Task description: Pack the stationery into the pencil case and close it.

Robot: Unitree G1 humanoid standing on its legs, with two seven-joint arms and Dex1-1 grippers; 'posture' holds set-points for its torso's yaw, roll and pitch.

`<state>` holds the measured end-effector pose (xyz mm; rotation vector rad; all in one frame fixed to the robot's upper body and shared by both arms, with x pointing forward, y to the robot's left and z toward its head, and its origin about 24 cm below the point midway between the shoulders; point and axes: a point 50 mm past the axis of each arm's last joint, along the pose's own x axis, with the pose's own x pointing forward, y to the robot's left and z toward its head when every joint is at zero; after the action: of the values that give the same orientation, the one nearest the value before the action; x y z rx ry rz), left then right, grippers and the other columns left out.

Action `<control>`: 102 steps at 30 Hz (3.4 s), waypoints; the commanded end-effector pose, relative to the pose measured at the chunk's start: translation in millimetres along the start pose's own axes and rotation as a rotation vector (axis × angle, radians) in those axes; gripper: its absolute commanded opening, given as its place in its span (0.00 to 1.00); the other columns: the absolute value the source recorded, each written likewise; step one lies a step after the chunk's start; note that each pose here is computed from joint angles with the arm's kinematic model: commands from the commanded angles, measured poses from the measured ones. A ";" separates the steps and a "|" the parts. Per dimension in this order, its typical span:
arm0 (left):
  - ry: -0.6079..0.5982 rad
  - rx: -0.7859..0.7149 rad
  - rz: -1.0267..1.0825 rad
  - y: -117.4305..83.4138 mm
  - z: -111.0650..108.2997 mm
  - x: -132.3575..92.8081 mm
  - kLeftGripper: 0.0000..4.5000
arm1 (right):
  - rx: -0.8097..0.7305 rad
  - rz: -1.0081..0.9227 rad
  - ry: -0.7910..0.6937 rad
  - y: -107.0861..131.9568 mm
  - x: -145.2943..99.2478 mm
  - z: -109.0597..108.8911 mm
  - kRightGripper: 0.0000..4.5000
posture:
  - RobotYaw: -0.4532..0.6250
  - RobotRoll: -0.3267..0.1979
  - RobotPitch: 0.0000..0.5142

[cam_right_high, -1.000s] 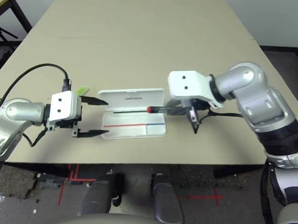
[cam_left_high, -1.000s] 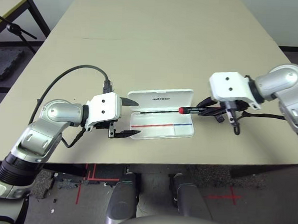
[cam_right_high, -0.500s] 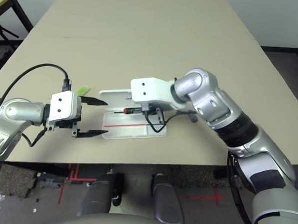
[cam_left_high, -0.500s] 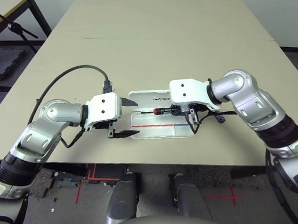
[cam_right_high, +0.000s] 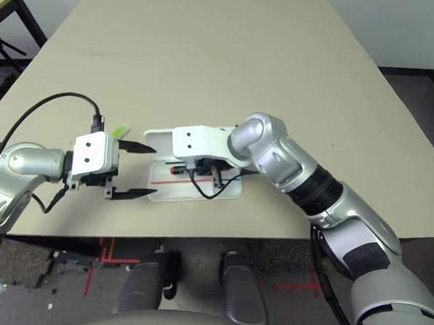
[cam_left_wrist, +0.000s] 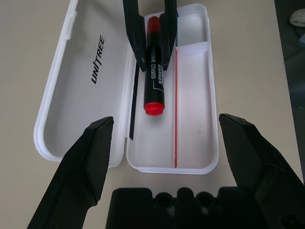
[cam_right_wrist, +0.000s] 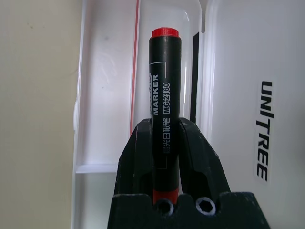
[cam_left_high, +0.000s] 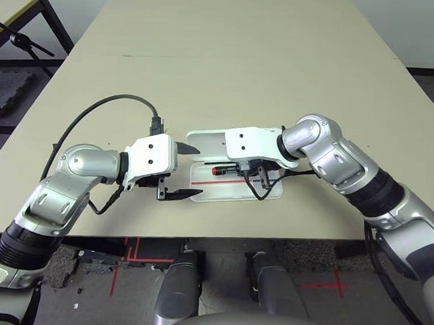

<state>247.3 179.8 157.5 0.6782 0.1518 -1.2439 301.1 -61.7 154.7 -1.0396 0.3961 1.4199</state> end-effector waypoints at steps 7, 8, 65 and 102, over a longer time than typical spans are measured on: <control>0.029 -0.003 -0.008 -2.2 -3.3 -1.4 1.00 | -0.045 -0.001 -0.127 0.8 -3.6 2.0 0.53 | 0.54 0.62 0.24; 0.029 -0.002 -0.008 -2.2 -3.3 -1.5 1.00 | -0.049 -0.001 -0.142 0.9 -5.7 2.2 0.60 | 0.54 0.62 0.24; 0.368 -0.834 0.709 74.8 -72.9 -29.8 1.00 | 0.330 -0.097 -0.471 49.6 -119.2 -47.0 0.99 | 0.48 0.62 0.24; 0.433 -0.766 0.556 71.7 -101.2 -5.8 0.24 | 0.345 -0.132 -0.409 57.1 -123.2 -50.2 1.00 | 0.41 0.62 0.25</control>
<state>339.4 251.7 114.7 0.2582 0.6757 -0.4166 244.5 -185.6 201.3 -0.4582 0.2542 1.3433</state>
